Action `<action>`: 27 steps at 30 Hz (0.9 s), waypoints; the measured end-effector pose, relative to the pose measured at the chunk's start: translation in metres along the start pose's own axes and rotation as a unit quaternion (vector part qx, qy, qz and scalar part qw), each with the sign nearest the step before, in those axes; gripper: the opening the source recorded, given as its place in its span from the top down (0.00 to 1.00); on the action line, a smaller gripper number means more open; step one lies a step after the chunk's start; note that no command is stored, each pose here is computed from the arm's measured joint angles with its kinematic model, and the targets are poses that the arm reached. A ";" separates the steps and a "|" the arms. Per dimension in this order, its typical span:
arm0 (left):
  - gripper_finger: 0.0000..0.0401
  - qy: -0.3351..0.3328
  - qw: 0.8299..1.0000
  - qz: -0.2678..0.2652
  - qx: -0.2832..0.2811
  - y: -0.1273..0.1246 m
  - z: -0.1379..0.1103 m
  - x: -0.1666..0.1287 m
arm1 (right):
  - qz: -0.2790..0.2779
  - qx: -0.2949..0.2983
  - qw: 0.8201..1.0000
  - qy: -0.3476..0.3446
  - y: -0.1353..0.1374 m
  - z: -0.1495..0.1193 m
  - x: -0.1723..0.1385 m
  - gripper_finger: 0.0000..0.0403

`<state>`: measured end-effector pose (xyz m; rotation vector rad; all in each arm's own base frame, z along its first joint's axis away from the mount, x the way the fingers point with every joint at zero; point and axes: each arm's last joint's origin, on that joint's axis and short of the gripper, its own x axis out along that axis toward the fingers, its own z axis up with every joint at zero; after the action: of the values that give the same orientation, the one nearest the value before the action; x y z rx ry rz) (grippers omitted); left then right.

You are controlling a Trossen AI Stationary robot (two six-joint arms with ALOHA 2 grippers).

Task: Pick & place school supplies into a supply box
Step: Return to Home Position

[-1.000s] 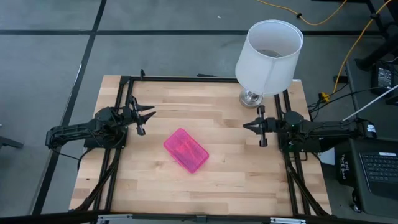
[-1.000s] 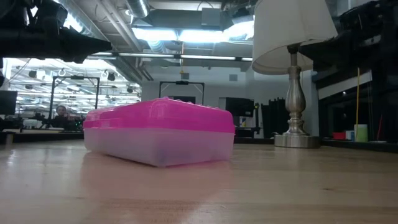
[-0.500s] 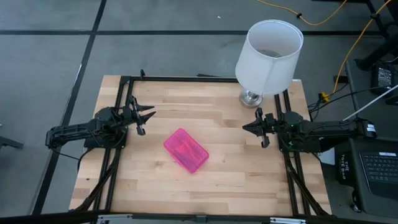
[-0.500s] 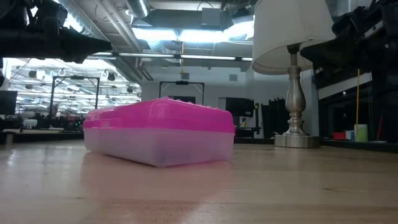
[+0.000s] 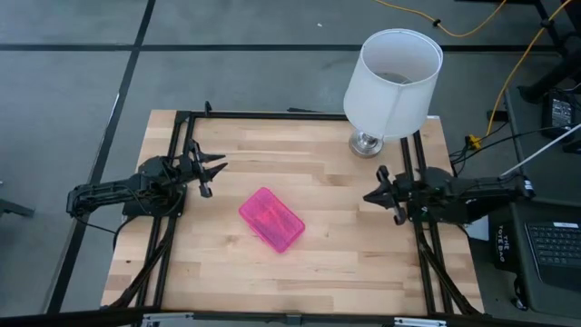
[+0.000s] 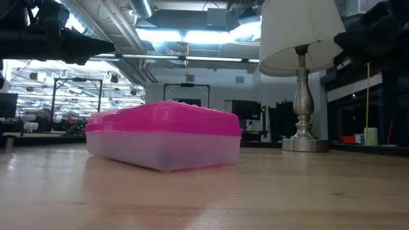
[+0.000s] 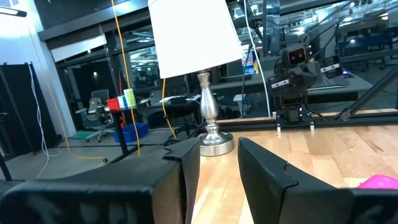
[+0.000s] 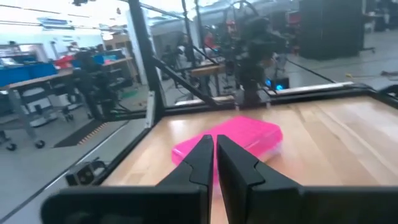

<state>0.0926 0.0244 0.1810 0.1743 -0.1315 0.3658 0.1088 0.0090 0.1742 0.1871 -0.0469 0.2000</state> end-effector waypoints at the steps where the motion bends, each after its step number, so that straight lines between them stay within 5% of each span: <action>1: 0.75 0.000 1.000 0.000 0.000 0.000 0.000 0.000 | 0.004 -0.001 1.000 -0.002 0.001 0.000 -0.001 0.94; 27: 0.75 0.000 1.000 0.000 0.000 0.000 0.000 0.000 | 0.011 -0.003 1.000 -0.016 0.003 0.002 -0.005 0.94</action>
<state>0.0926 0.0245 0.1810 0.1747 -0.1314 0.3662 0.1032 0.0105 0.1768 0.1847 -0.0810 0.2194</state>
